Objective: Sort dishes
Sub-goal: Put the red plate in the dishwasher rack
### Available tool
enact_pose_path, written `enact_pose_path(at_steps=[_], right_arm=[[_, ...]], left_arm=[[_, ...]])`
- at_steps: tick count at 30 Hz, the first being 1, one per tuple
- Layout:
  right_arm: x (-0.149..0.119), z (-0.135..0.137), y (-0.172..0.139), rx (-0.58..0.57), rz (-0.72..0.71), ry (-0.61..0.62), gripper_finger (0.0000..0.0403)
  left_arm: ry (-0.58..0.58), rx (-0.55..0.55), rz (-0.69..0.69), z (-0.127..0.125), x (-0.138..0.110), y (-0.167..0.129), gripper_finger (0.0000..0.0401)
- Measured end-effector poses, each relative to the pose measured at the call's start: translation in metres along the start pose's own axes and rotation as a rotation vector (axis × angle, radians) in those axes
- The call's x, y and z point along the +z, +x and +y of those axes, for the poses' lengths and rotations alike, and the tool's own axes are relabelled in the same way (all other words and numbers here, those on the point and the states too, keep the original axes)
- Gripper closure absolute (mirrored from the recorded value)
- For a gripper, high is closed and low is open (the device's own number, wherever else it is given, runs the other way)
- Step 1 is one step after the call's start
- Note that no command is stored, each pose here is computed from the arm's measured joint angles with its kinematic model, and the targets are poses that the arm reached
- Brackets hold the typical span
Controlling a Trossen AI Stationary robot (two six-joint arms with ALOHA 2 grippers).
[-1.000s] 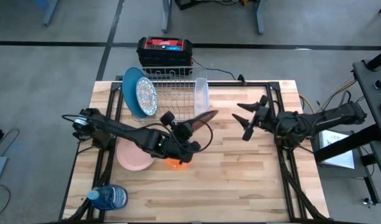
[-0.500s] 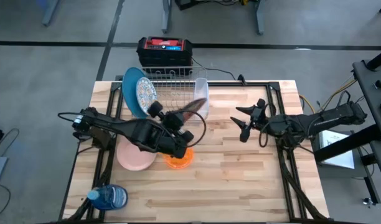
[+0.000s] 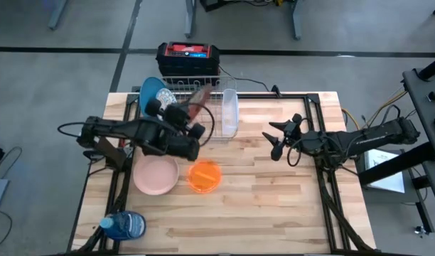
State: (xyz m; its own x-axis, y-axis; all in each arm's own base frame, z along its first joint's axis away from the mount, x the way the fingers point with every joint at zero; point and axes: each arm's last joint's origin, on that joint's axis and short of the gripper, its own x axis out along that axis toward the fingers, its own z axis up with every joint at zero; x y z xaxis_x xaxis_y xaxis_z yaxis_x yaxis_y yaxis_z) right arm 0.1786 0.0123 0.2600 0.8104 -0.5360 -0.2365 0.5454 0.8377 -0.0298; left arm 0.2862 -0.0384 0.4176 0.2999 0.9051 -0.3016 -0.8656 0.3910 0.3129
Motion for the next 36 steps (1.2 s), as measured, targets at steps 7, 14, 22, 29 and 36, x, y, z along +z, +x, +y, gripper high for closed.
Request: enact_pose_path(at_steps=[7,14,22,29,36], right_arm=[[-0.002,0.001,0.001,-0.003,0.008,-0.006,0.0176],[-0.002,-0.003,0.005,-0.03,0.013,-0.002,0.018],[-0.003,-0.013,0.011,-0.093,0.02,0.003,0.018],[-0.009,-0.02,0.016,-0.135,0.037,0.001,0.018],[-0.013,-0.025,0.019,-0.163,0.051,0.0,0.0177]], left_arm=[[-0.021,0.118,0.078,0.025,-0.012,0.035,0.0384],[-0.061,0.231,0.135,0.042,-0.037,0.064,0.0384],[-0.054,0.309,0.171,0.041,-0.056,0.086,0.0384],[-0.06,0.351,0.186,0.038,-0.071,0.103,0.0384],[-0.071,0.364,0.186,0.034,-0.08,0.112,0.0384]])
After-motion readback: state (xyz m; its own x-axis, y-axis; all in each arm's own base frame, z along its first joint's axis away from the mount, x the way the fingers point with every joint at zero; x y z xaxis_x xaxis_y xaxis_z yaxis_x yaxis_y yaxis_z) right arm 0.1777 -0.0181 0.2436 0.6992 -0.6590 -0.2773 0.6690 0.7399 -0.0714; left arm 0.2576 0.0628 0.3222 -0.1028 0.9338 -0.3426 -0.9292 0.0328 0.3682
